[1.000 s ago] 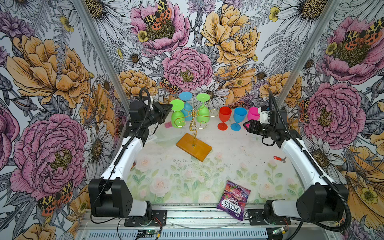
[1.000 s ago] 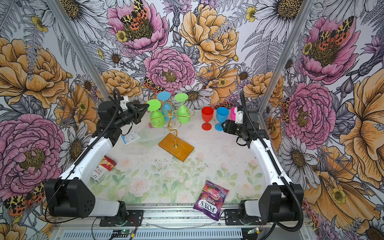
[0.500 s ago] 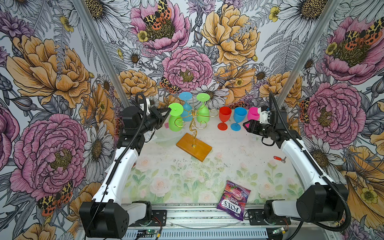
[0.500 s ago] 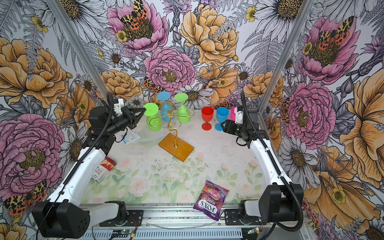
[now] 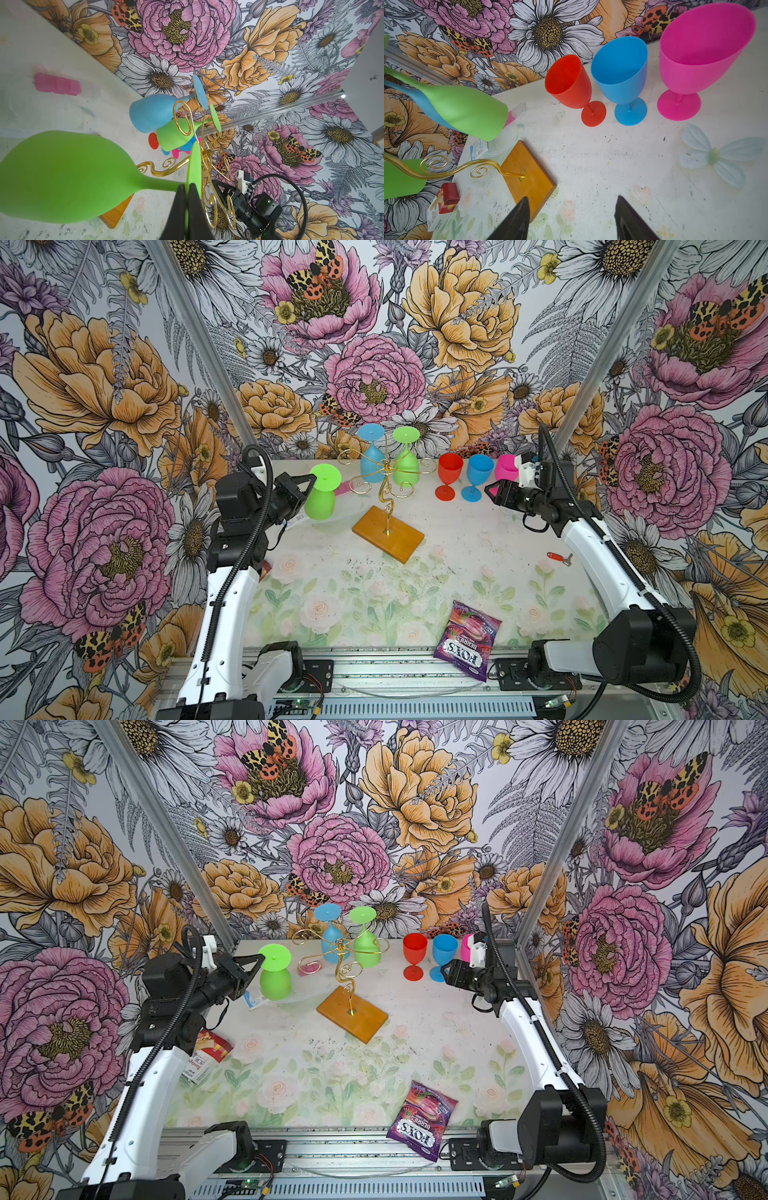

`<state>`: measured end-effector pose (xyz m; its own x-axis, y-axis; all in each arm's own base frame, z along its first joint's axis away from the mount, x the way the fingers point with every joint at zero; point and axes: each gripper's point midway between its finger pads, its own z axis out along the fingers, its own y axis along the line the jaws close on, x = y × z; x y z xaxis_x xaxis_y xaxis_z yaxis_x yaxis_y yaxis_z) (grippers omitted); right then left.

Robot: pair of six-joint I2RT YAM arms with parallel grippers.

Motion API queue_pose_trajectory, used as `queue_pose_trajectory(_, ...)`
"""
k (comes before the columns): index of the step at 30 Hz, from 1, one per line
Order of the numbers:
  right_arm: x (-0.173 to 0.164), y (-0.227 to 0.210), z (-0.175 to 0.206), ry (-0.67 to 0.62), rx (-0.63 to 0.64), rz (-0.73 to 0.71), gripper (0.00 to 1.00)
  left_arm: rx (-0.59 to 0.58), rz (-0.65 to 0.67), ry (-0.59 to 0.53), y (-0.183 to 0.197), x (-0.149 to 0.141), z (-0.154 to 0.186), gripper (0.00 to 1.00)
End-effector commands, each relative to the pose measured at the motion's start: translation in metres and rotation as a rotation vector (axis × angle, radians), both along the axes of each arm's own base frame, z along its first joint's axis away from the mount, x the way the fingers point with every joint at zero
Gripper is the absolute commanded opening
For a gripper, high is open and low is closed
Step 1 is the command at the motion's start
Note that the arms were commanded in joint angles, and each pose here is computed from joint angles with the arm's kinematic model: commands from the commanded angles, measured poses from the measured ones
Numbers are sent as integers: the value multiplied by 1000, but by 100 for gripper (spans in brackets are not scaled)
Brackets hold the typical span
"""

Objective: Take the wine glass off the wine glass rack
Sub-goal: Pick up the wine glass from the wine glass rack, then place the wine glass at the top-right of the table.

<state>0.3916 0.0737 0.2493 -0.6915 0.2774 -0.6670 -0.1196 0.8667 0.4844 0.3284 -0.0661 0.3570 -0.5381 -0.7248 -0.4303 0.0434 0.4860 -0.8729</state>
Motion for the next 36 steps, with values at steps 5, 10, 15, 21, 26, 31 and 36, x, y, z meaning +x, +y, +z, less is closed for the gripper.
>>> queue_pose_trajectory(5, -4, 5, 11, -37, 30, 14, 66, 270, 7, -87, 10, -34, 4, 0)
queue_pose_trajectory(10, -5, 10, 10, -29, 48, 30, 66, 344, -122, -73, -11, -60, -15, 0)
queue_pose_trajectory(15, -8, 16, 9, -15, 75, 52, 66, 392, -316, -123, -51, -90, -25, 0)
queue_pose_trajectory(21, -12, 21, 4, 8, 97, 67, 66, 457, -506, -106, -89, -125, -38, 0)
queue_pose_trajectory(26, -13, 28, -4, 42, 134, 95, 66, 464, -707, -125, -128, -153, -47, 0)
queue_pose_trajectory(31, -15, 36, -18, 99, 169, 131, 66, 603, -882, -271, -177, -176, -54, 0)
queue_pose_trajectory(36, -21, 36, -37, 194, 112, 122, 65, 676, -1032, -445, -226, -192, -58, 0)
